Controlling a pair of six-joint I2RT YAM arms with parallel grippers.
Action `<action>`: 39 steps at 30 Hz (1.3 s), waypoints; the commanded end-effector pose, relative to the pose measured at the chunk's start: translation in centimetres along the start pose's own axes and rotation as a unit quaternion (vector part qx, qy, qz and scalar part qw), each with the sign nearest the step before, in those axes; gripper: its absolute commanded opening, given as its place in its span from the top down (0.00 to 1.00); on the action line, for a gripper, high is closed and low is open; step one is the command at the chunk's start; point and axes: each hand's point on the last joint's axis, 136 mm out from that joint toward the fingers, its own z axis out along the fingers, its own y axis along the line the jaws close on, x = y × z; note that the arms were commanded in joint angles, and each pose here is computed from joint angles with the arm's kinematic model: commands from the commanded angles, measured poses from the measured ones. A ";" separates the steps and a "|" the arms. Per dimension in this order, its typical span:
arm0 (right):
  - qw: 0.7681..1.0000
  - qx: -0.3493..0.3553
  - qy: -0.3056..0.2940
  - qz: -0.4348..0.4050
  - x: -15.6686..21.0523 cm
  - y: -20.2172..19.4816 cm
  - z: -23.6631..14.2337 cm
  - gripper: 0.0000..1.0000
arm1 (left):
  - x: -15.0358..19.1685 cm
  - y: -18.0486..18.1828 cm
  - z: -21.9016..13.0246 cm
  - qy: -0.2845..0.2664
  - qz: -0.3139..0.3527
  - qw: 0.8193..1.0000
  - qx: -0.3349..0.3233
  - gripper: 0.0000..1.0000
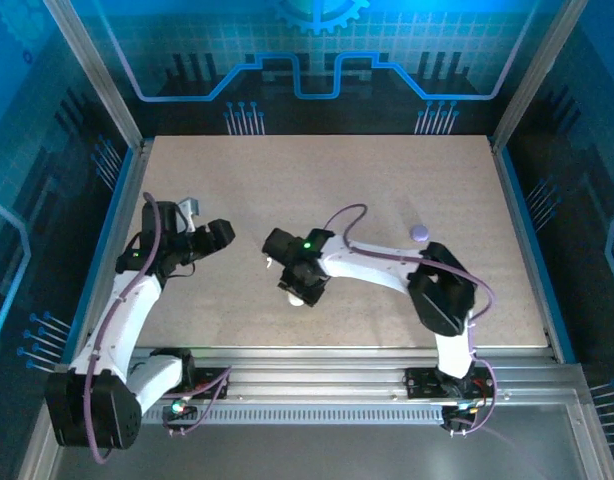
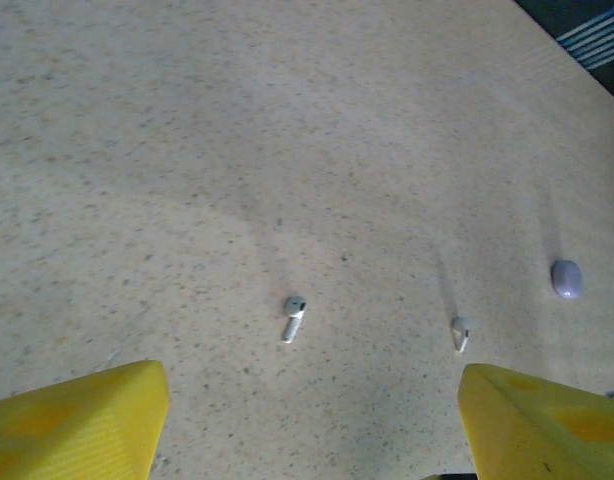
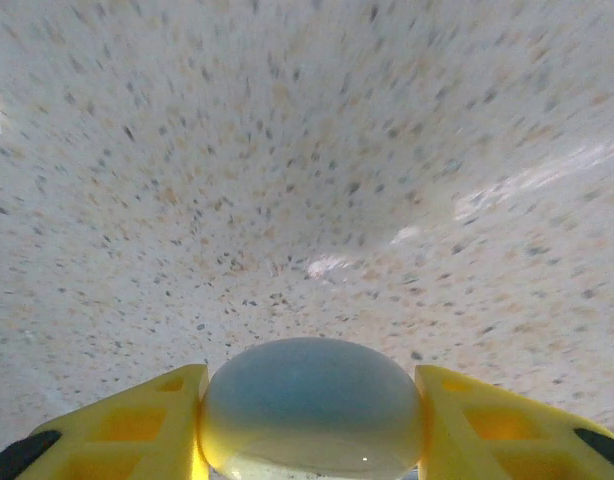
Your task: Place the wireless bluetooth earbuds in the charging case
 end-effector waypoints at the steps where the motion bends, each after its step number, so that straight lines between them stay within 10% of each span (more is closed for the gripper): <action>1: 0.997 -0.052 -0.064 -0.011 -3.8 0.3 -2.4 0.54 | -0.9 -2.4 -0.7 -0.047 0.049 0.997 0.039 0.24; 14: 0.975 -0.168 -0.135 -0.044 -10.7 -2.8 -7.3 0.54 | 3.9 -11.5 2.0 -0.054 0.196 0.963 0.177 0.30; 25: 0.947 -0.241 -0.179 -0.110 -13.4 -3.6 -11.4 0.54 | 9.9 -18.1 1.7 -0.039 0.356 0.879 0.314 0.30; 39: 0.919 -0.330 -0.165 -0.142 -12.1 -1.9 -14.2 0.54 | 12.9 -22.1 3.3 -0.063 0.432 0.841 0.320 0.33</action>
